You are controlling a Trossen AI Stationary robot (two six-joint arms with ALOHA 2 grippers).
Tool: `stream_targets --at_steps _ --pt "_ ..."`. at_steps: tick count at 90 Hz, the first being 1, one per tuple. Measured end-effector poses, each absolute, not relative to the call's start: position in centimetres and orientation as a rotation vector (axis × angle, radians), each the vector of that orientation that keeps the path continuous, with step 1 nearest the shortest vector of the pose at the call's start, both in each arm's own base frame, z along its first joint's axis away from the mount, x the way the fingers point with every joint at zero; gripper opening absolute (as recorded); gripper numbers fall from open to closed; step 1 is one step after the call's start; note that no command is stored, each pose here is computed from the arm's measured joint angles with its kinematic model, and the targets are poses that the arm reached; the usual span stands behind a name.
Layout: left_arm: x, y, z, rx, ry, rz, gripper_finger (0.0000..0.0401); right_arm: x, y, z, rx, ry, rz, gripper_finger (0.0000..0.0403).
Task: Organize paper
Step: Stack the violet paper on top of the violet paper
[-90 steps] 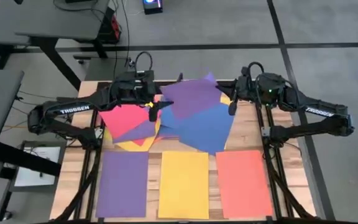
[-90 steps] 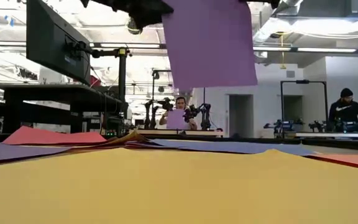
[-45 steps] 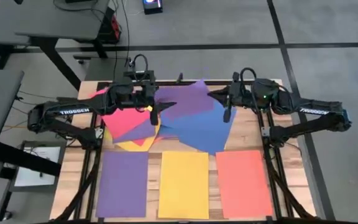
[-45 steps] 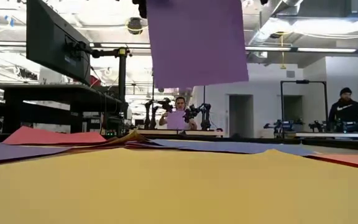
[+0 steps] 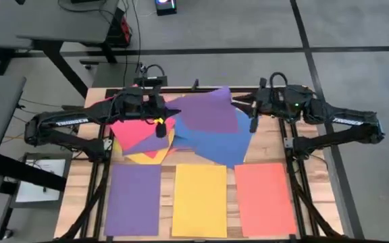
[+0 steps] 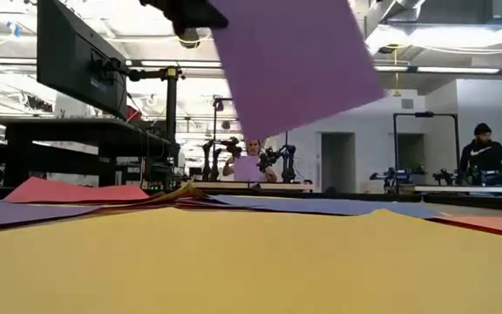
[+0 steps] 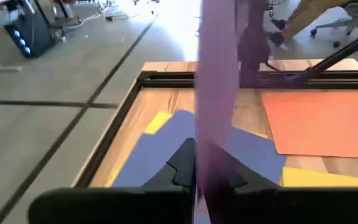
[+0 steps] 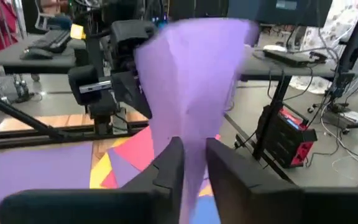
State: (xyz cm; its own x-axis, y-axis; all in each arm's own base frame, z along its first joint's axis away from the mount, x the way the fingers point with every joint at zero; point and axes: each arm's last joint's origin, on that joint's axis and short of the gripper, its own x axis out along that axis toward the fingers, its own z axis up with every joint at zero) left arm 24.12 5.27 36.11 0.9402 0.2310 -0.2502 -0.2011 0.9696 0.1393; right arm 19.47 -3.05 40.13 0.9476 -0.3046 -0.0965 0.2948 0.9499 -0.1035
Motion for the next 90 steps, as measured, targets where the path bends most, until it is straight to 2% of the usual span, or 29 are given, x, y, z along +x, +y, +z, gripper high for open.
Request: stream_targets --at_steps 15,33,60,90 --pt "23.6 4.6 37.2 0.133 0.192 0.209 0.0000 19.8 -3.2 40.0 -0.097 0.116 -0.314 0.0129" --pt "23.3 4.4 36.8 0.130 0.248 0.201 0.0000 19.8 -3.2 39.1 -0.116 0.206 -0.307 0.0158" --pt "23.1 4.4 36.0 0.118 0.330 0.196 0.0000 19.7 -3.7 37.7 -0.115 0.329 -0.322 0.0160" --pt "23.0 4.6 34.6 0.130 0.474 0.257 0.0000 19.6 -6.6 31.2 -0.011 0.481 -0.467 0.0160"
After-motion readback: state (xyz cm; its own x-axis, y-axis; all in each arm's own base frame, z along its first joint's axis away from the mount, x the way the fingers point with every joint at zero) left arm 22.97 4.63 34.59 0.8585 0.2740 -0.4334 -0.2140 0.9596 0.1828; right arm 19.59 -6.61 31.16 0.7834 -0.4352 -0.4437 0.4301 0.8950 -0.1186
